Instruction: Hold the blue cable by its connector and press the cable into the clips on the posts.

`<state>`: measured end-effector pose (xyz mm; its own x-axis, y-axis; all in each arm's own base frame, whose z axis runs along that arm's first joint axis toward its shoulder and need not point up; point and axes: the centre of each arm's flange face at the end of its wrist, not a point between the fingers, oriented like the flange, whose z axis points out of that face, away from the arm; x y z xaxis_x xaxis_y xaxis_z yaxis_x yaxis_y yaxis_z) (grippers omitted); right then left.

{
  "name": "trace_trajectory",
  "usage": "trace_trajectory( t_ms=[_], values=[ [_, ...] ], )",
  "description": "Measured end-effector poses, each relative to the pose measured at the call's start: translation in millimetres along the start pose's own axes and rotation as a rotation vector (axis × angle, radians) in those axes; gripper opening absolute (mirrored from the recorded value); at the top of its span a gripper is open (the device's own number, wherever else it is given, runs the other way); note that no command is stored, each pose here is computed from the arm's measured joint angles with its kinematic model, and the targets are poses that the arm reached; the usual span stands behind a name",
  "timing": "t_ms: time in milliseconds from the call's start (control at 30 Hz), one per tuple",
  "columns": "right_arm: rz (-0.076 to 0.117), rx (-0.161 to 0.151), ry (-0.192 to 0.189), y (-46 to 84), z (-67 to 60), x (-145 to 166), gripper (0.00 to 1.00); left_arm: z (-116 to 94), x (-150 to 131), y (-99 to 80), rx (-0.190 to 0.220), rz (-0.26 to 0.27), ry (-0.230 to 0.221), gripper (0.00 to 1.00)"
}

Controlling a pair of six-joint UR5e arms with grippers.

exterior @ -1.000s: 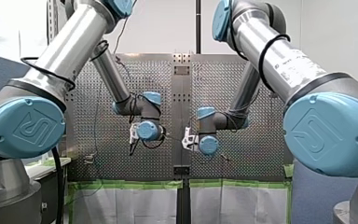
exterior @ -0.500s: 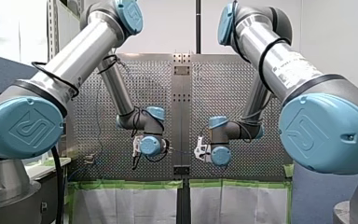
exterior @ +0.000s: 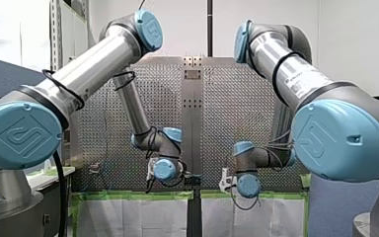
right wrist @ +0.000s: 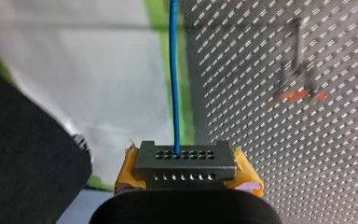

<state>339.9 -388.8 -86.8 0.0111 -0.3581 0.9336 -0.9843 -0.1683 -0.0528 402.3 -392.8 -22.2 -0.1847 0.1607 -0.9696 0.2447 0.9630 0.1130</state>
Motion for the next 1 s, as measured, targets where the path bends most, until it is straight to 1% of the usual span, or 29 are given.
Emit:
trace_trajectory(
  t_ms=[133, 233, 367, 467, 533, 600, 700, 800, 833, 933, 1000],
  values=[
    [-0.016, -0.003, -0.011, 16.1, -2.6, -7, 0.0, -1, 13, -13.9, 0.017, 0.017, 0.023, 0.0],
    [-0.018, -0.003, -0.014, 26.8, -4.6, -10, 0.0, -1, 22, -25.1, 0.032, 0.03, 0.042, 0.0],
    [-0.01, -0.001, -0.018, 42.7, -8.4, -14, 0.0, 0, 32, -38.4, 0.038, 0.043, 0.059, 0.0],
    [-0.001, 0.001, -0.018, 55.0, -11.3, -17, 0.0, 1, 31, -48.2, 0.042, 0.051, 0.063, 0.0],
    [0.004, 0.004, -0.009, 62.0, -9.4, -16, 0.0, 2, 28, -55.8, 0.044, 0.054, 0.057, 0.0],
    [0.004, 0.007, 0.007, 67.5, -4.7, -13, 0.0, 3, 24, -62.6, 0.048, 0.054, 0.048, 0.0],
    [0.0, 0.012, 0.041, 74.9, 6.7, -5, 0.0, 6, 16, -72.8, 0.047, 0.05, 0.029, 0.0],
    [-0.002, 0.017, 0.084, 82.3, 21.4, 5, 0.0, 8, 10, -81.2, 0.047, 0.045, 0.012, 0.0],
    [-0.001, 0.02, 0.104, 85.4, 27.9, 10, 0.0, 8, 8, -84.2, 0.047, 0.044, 0.007, 0.0],
    [-0.002, 0.023, 0.145, 93.9, 44.3, 22, 0.0, 8, 4, -91.0, 0.045, 0.042, -0.004, 0.0],
    [-0.002, 0.025, 0.164, 99.5, 53.5, 29, 0.0, 8, 1, -94.8, 0.043, 0.039, -0.011, 0.0]
  ],
)
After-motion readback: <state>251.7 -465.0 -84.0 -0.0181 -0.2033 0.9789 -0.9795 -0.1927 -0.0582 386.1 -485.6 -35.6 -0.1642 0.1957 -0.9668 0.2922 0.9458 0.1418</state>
